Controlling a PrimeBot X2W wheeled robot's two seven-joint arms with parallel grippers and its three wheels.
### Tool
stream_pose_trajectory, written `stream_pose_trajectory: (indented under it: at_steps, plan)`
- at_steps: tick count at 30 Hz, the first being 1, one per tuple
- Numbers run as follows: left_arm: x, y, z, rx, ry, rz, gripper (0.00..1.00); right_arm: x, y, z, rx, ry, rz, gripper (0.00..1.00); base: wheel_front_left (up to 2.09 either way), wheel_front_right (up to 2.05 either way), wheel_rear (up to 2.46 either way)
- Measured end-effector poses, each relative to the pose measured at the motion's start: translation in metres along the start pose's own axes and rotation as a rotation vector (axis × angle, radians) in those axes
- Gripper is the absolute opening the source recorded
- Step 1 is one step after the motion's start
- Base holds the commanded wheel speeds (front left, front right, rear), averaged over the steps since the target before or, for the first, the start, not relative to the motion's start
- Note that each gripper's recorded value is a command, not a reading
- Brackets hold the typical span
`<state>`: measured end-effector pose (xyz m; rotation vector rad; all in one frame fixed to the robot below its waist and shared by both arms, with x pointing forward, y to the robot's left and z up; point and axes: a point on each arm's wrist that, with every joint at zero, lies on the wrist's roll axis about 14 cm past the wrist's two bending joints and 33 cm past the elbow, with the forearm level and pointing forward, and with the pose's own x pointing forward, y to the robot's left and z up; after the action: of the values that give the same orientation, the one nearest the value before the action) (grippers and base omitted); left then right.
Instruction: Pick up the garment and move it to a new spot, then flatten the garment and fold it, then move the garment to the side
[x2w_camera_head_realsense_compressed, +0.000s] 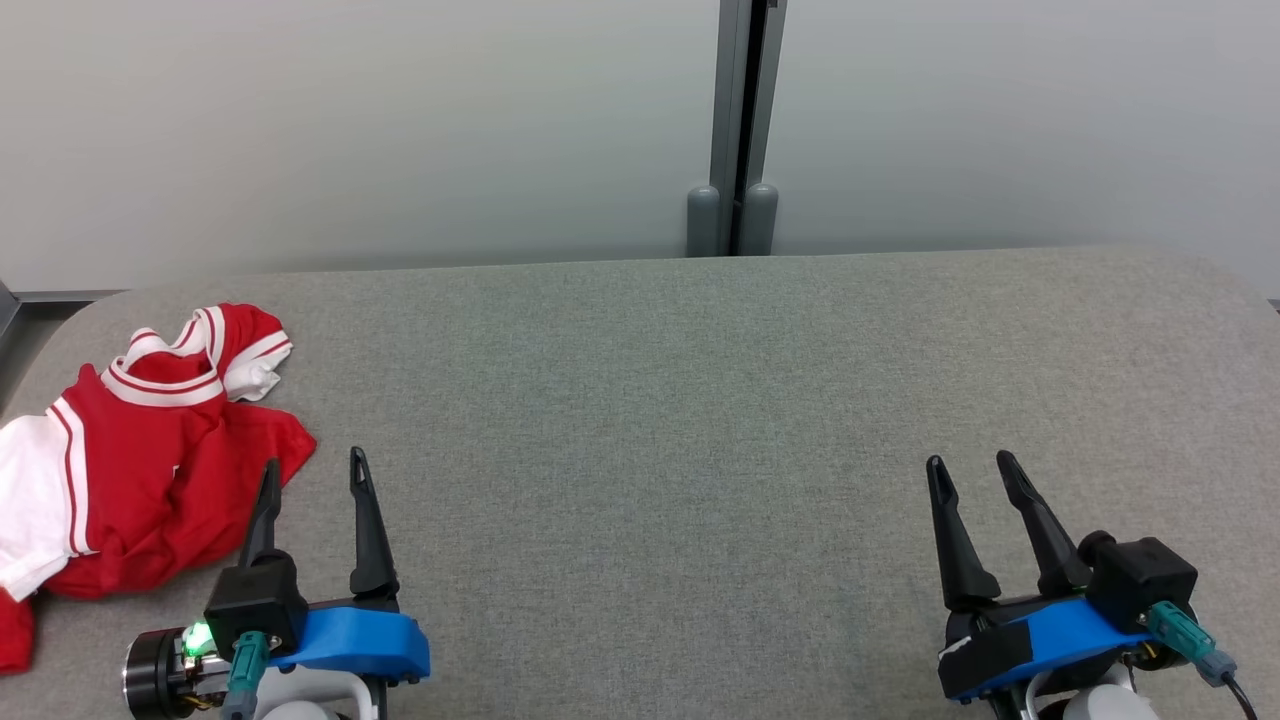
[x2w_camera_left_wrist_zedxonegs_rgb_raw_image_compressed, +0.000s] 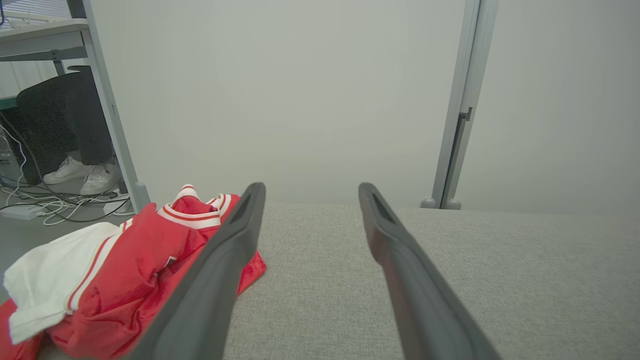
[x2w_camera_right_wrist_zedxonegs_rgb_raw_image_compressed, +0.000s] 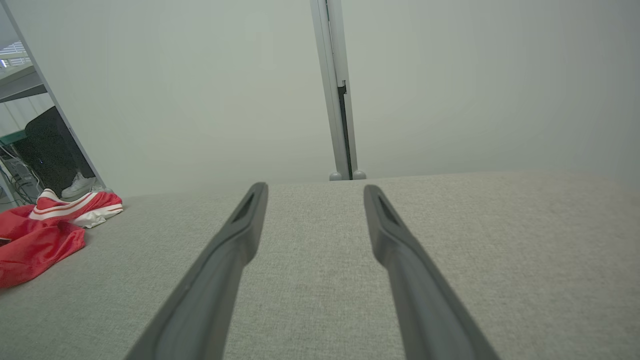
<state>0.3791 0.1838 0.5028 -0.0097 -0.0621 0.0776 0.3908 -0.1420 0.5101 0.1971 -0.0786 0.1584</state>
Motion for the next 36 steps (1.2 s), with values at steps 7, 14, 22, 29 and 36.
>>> stream_pose_trajectory:
  at_steps: [7,14,22,29,36]
  plan:
    - [-0.001,0.001,-0.001,-0.002,0.003,0.004,1.0,0.0,0.001,-0.001,0.003,0.002,0.001,1.0,0.0,0.0,0.0]
    - [-0.003,0.006,-0.002,-0.001,0.006,0.018,1.0,0.002,0.004,-0.002,0.008,0.005,0.011,1.0,0.0,0.0,0.0]
    - [-0.01,0.024,-0.002,0.002,0.008,0.065,1.0,0.01,0.02,-0.007,0.016,0.017,0.059,1.0,0.0,0.0,0.0]
    - [-0.019,0.044,0.0,0.009,0.006,0.127,1.0,0.017,0.036,-0.013,0.026,0.032,0.105,1.0,0.0,0.0,0.0]
    - [-0.03,0.07,0.002,0.022,0.002,0.203,1.0,0.027,0.056,-0.022,0.033,0.053,0.163,1.0,0.0,0.0,0.0]
